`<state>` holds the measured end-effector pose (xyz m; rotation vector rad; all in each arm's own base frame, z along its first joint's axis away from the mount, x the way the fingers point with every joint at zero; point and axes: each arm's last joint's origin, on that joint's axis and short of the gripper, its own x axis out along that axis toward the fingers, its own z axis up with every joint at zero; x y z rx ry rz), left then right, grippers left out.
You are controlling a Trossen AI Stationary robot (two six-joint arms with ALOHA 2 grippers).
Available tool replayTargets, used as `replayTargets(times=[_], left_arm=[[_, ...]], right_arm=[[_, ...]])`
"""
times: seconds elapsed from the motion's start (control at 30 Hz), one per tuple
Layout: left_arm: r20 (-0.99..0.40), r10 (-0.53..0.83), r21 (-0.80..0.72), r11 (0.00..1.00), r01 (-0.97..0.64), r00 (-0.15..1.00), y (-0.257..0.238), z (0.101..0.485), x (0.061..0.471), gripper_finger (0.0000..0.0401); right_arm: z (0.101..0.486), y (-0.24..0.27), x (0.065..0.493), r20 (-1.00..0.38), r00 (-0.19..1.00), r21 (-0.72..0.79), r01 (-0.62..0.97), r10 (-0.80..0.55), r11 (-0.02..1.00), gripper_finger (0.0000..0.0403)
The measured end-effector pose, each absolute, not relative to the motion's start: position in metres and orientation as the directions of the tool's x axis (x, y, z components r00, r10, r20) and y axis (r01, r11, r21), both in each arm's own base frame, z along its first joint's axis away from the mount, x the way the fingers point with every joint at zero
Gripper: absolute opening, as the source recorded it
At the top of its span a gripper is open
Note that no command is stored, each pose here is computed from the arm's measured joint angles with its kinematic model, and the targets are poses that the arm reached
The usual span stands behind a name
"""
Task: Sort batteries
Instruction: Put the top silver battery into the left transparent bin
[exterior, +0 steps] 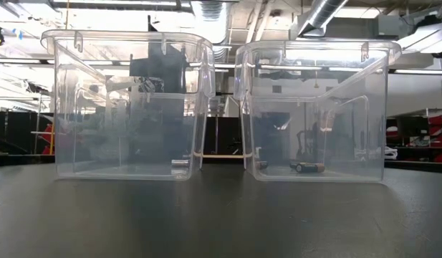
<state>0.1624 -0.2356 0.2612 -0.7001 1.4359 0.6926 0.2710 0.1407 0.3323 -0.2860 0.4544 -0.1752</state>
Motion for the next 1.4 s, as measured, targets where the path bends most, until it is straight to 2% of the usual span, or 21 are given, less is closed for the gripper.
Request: replayTargets(times=[0.17,0.3,0.6,1.1,1.23,1.4], left_arm=[[-0.997,-0.075,-0.066,0.510,-0.857,0.032,-0.245,0.237,0.158,0.0244],[-0.990,-0.136,-0.043,0.444,-0.895,-0.020,-0.248,0.220,0.152,0.0244],[-0.983,-0.161,0.012,0.409,-0.912,-0.085,-0.246,0.204,0.145,0.0244],[-0.978,-0.188,-0.024,0.520,-0.854,-0.087,-0.259,0.202,0.130,0.0244],[-0.967,-0.200,-0.011,0.651,-0.759,-0.157,-0.265,0.191,0.131,0.0244],[-0.962,-0.194,-0.046,0.805,-0.591,-0.190,-0.273,0.178,0.134,0.0244]], right_arm=[[0.335,0.135,0.276,-0.383,0.891,-0.326,0.115,-0.242,0.938,0.0276],[0.335,0.131,0.278,-0.383,0.887,-0.327,0.131,-0.258,0.936,0.0276],[0.334,0.129,0.280,-0.381,0.886,-0.337,0.132,-0.264,0.932,0.0276],[0.339,0.119,0.287,-0.342,0.895,-0.341,0.168,-0.288,0.925,0.0276],[0.339,0.120,0.287,-0.337,0.897,-0.336,0.169,-0.286,0.927,0.0276],[0.339,0.120,0.287,-0.337,0.898,-0.325,0.173,-0.284,0.930,0.0276]])
